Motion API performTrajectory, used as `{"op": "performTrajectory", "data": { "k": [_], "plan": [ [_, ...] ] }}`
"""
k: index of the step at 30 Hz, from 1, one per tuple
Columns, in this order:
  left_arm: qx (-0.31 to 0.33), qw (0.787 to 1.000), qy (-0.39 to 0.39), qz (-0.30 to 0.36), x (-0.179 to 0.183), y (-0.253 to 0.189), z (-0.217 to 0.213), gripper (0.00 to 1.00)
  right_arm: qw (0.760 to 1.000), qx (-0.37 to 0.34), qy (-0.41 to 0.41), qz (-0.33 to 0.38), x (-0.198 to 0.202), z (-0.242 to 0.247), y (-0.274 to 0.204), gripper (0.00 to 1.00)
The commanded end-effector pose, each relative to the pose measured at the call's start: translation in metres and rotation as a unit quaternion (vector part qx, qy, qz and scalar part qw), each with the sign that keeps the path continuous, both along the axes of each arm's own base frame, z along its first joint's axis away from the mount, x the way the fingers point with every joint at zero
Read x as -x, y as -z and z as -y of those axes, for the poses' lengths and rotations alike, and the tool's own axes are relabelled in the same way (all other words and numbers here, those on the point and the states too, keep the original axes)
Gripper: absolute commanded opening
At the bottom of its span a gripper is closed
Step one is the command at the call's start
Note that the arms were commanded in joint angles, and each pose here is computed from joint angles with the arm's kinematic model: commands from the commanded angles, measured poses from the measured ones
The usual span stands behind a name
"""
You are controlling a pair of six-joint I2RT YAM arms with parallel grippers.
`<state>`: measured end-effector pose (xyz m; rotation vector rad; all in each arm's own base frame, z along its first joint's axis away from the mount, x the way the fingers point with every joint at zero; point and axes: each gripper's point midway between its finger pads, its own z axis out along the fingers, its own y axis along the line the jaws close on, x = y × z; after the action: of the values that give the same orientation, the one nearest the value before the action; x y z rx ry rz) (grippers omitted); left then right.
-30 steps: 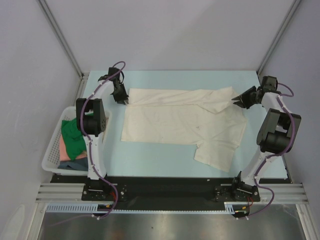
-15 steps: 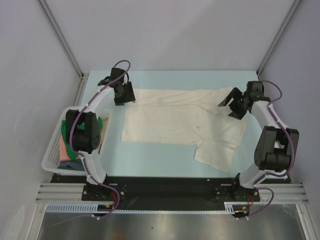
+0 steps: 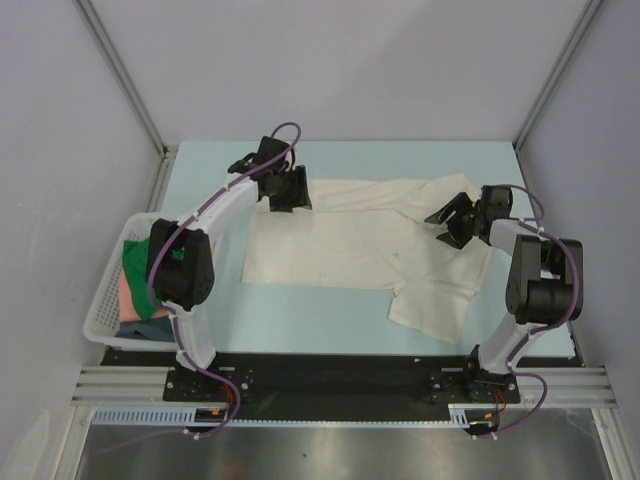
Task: Fold and stack the t-shirts
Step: Fold the tshirt
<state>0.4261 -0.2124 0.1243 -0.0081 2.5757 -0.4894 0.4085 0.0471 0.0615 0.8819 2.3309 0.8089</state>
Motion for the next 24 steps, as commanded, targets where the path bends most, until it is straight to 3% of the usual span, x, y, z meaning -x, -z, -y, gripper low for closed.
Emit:
{"op": "performTrajectory", "data": {
  "k": [1, 9, 24],
  "plan": [
    [0.012, 1.0, 0.004, 0.022, -0.007, -0.023, 0.001, 0.61, 0.999, -0.007, 0.0, 0.048, -0.022, 0.0, -0.005, 0.67],
    [0.01, 1.0, 0.004, 0.017, -0.005, -0.021, 0.0, 0.61, 0.998, -0.033, 0.011, 0.06, -0.043, 0.0, 0.002, 0.47],
    [0.009, 1.0, 0.003, 0.015, -0.004, -0.019, -0.001, 0.6, 0.996, -0.009, -0.016, 0.085, -0.077, 0.002, 0.001, 0.51]
  ]
}}
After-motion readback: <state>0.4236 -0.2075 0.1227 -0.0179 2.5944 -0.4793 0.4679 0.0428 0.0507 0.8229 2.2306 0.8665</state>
